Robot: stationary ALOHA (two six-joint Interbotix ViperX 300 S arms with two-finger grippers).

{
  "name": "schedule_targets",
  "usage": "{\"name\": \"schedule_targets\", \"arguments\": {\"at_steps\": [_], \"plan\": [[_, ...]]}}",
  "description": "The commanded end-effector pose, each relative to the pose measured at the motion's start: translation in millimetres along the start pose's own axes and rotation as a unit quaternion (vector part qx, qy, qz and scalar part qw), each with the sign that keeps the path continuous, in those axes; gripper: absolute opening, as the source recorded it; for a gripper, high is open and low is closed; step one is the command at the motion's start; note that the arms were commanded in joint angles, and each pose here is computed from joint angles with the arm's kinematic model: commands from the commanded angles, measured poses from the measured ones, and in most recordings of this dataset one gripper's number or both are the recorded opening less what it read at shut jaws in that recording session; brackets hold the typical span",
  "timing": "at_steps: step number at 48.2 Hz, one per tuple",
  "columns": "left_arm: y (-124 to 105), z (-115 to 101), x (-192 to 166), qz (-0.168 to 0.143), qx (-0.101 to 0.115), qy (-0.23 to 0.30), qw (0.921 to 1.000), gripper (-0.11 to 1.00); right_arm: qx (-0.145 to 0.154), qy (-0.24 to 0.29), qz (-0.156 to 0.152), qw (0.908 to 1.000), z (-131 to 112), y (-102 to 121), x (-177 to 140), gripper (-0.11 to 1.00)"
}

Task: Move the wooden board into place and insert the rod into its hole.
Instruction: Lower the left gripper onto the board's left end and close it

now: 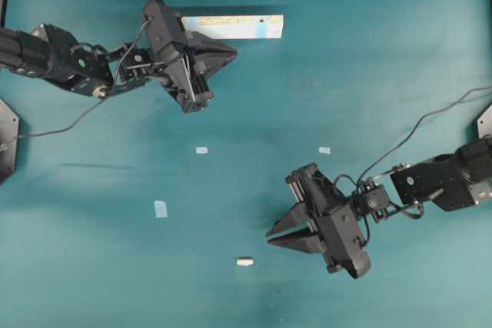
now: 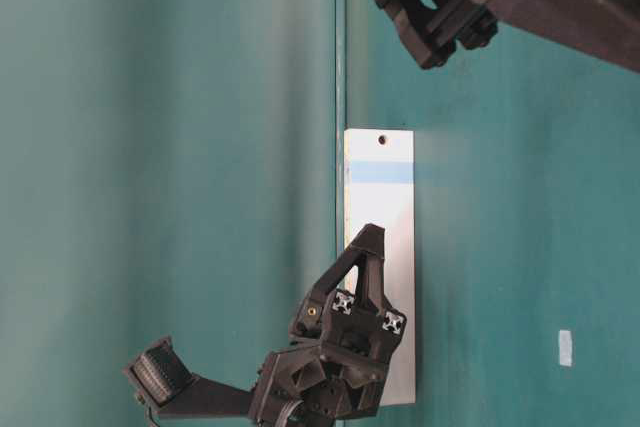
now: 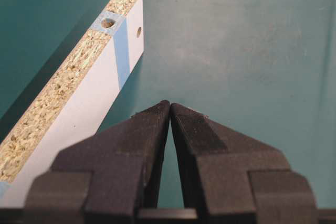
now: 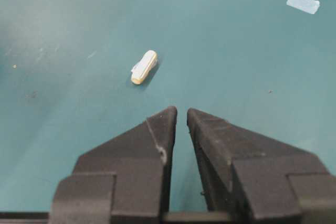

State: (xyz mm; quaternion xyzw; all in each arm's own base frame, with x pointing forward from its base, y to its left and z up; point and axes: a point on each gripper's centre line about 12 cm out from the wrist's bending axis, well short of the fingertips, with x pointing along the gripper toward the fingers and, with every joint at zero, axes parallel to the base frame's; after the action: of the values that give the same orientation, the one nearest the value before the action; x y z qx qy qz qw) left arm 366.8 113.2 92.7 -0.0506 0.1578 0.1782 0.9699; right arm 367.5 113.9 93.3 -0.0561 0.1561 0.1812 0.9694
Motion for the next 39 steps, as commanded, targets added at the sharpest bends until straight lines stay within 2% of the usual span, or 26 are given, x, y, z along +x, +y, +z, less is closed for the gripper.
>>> {"name": "schedule_targets", "arguments": {"at_steps": [1, 3, 7, 10, 14, 20, 27, 31, 35, 39], "plan": [[-7, 29, 3, -0.017, 0.003, -0.013, 0.9998, 0.16, 0.003, -0.021, -0.002, 0.9998, 14, 0, 1, 0.24], [-8, 35, 5, -0.017, 0.004, 0.001, 0.9998, 0.13, 0.003, -0.013, -0.003, 0.9999, 18, -1, 1, 0.22], [-9, 46, 7, -0.018, 0.006, 0.036, 0.9991, 0.0, -0.001, 0.018, -0.003, 0.9998, 24, -2, -1, 0.06], [-10, 53, 7, -0.021, 0.012, 0.059, 0.9979, 0.0, -0.007, 0.037, -0.004, 0.9993, 35, -4, -3, 0.0], [-12, 63, 4, -0.025, 0.021, 0.074, 0.9967, 0.0, -0.014, 0.061, -0.006, 0.998, 48, -5, -7, 0.0], [-14, 78, -5, -0.031, 0.053, 0.07, 0.9957, 0.0, -0.021, 0.08, -0.009, 0.9965, 64, -7, -12, 0.0], [-13, 94, -19, -0.036, 0.121, 0.072, 0.9893, 0.01, -0.02, 0.086, -0.011, 0.996, 71, -8, -14, 0.0], [-9, 95, -26, -0.038, 0.156, 0.089, 0.983, 0.04, -0.02, 0.092, -0.012, 0.9955, 71, -9, -13, 0.09], [-1, 92, -31, -0.036, 0.187, 0.112, 0.9752, 0.25, -0.017, 0.105, -0.014, 0.9943, 72, -10, -12, 0.28], [14, 86, -34, -0.026, 0.211, 0.132, 0.9681, 0.47, -0.014, 0.118, -0.017, 0.9928, 73, -12, -11, 0.53]]}}
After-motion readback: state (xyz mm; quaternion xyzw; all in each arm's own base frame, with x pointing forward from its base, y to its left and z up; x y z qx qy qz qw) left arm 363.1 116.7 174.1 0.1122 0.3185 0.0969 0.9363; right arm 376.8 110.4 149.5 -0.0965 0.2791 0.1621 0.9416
